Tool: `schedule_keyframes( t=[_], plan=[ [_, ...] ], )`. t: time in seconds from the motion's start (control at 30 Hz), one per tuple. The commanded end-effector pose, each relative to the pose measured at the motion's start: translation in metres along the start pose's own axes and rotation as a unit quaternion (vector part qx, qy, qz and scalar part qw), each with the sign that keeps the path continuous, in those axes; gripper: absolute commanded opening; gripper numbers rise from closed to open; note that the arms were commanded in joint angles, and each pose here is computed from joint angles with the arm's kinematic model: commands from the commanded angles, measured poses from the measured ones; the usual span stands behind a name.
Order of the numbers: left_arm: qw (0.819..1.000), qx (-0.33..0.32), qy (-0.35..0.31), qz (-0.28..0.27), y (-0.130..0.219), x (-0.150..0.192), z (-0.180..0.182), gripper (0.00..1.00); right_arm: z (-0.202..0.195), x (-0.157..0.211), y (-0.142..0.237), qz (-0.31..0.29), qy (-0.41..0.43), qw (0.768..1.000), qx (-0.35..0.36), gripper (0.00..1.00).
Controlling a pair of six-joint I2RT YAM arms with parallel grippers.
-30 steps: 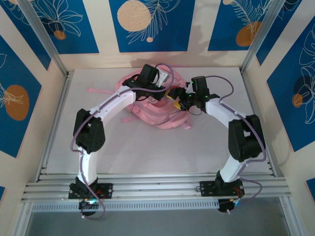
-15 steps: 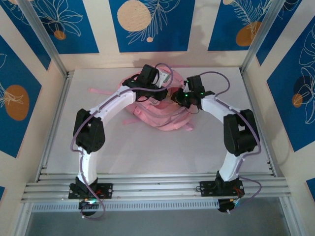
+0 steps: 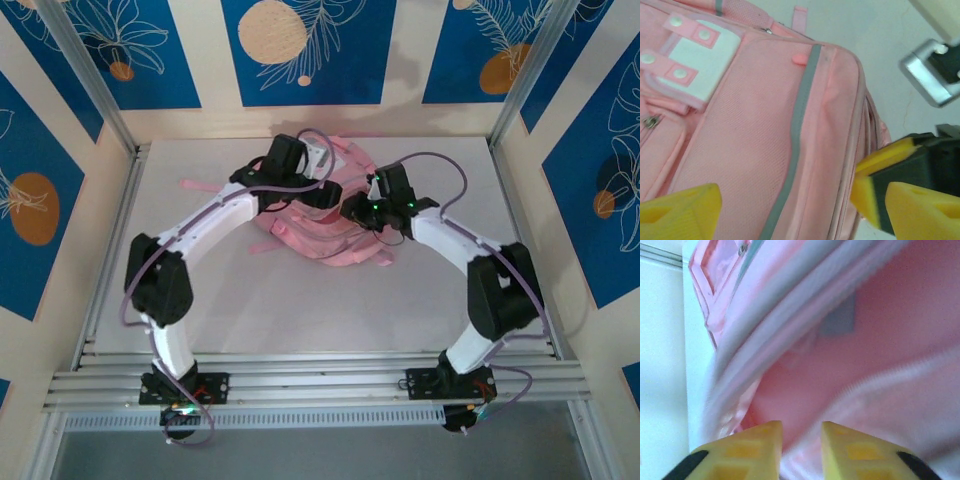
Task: Pack the student bag
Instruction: Close the student bag at the top-center of the table, then zip the student bag at the top-center of the table.
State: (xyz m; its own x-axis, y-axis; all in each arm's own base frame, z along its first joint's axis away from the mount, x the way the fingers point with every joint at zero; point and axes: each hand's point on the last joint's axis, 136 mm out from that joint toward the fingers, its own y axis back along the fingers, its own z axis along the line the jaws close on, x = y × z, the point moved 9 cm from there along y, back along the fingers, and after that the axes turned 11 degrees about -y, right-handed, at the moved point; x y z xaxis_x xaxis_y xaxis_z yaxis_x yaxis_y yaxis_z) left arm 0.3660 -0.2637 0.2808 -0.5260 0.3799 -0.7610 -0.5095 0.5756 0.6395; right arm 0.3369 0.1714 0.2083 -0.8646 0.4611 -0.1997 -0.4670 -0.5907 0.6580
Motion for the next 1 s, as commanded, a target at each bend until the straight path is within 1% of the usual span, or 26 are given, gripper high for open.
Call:
schedule_keyframes(
  t=[0.0, 0.07, 0.23, 0.33, 0.5, 0.6, 0.7, 0.8, 0.97],
  plan=[
    [0.999, -0.017, 0.027, -0.034, 0.021, 0.012, 0.018, 0.87, -0.009, 0.015, 0.024, -0.013, 0.016, 0.999, 0.03, 0.36],
    [0.999, -0.011, 0.035, -0.034, 0.023, 0.029, 0.023, 0.89, -0.017, 0.022, 0.034, -0.017, 0.018, 0.999, 0.048, 0.42],
    [0.999, 0.03, 0.026, -0.024, 0.014, 0.06, 0.022, 0.88, -0.032, 0.036, 0.046, -0.019, 0.014, 0.997, 0.072, 0.53],
    [0.999, 0.042, 0.019, -0.024, 0.005, 0.067, 0.022, 0.88, -0.037, 0.041, 0.05, -0.018, 0.009, 0.997, 0.072, 0.58],
    [0.999, 0.041, 0.024, -0.011, -0.011, 0.073, 0.031, 0.88, -0.039, 0.045, 0.053, -0.021, 0.004, 0.998, 0.065, 0.66],
    [0.998, 0.056, 0.035, -0.002, -0.022, 0.076, 0.034, 0.88, -0.039, 0.046, 0.055, -0.026, 0.005, 0.998, 0.063, 0.68],
    [0.997, 0.062, 0.043, 0.018, -0.031, 0.083, 0.036, 0.88, -0.037, 0.045, 0.058, -0.032, 0.007, 0.998, 0.061, 0.69],
    [0.995, 0.079, 0.051, 0.028, -0.035, 0.088, 0.034, 0.83, -0.035, 0.046, 0.06, -0.036, 0.009, 0.998, 0.056, 0.69],
    [0.989, 0.116, 0.089, 0.028, -0.024, 0.092, 0.021, 0.74, -0.036, 0.046, 0.063, -0.042, 0.01, 0.997, 0.059, 0.7]
  ],
)
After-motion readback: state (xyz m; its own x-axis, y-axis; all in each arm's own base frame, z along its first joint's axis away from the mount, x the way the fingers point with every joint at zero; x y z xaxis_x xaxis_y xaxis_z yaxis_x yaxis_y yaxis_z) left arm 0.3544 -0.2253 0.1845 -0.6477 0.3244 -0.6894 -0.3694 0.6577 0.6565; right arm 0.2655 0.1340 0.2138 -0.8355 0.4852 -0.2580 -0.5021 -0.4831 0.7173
